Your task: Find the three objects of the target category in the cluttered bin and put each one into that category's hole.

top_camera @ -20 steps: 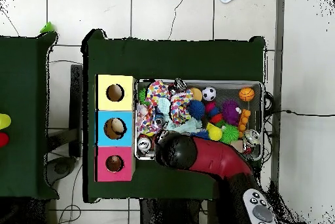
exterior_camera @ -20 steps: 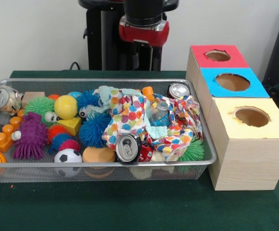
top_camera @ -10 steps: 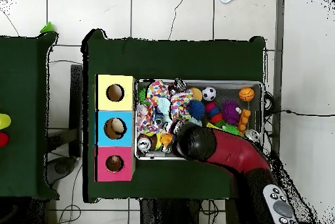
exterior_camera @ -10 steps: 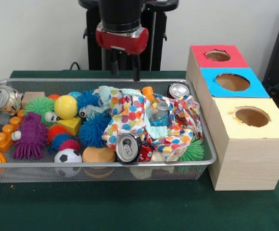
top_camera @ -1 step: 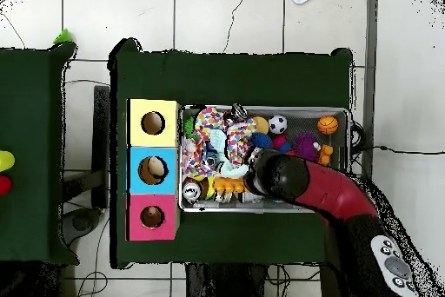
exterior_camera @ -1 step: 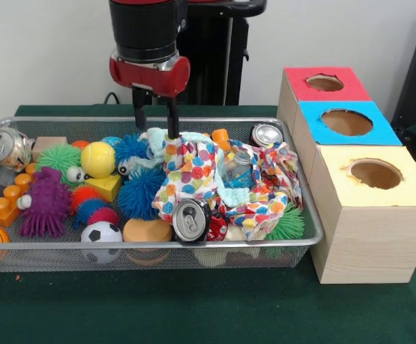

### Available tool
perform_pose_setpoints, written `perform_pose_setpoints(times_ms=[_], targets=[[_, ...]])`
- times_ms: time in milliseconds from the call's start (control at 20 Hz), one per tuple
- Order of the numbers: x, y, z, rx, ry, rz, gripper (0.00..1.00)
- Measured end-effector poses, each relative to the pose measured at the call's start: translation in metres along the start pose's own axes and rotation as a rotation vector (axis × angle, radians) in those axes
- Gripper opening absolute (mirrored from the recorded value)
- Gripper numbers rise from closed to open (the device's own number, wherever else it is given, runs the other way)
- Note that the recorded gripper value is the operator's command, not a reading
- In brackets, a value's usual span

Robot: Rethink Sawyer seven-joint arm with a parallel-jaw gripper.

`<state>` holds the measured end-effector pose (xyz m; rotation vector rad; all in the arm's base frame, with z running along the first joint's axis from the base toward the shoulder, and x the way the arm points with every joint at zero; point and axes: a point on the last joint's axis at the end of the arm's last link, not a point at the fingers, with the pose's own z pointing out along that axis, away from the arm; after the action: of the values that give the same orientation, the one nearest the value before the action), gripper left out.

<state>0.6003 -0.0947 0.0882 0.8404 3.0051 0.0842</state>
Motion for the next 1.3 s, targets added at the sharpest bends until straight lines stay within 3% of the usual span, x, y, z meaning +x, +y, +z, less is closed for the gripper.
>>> perform_pose_setpoints(times_ms=[350,900,1300], targets=[[-0.014,0.003,0.004,-0.01,-0.014,0.002,1.0],[-0.02,0.009,0.011,-0.023,-0.01,0.018,1.0],[-0.023,0.048,0.007,-0.054,-0.021,0.01,1.0]])
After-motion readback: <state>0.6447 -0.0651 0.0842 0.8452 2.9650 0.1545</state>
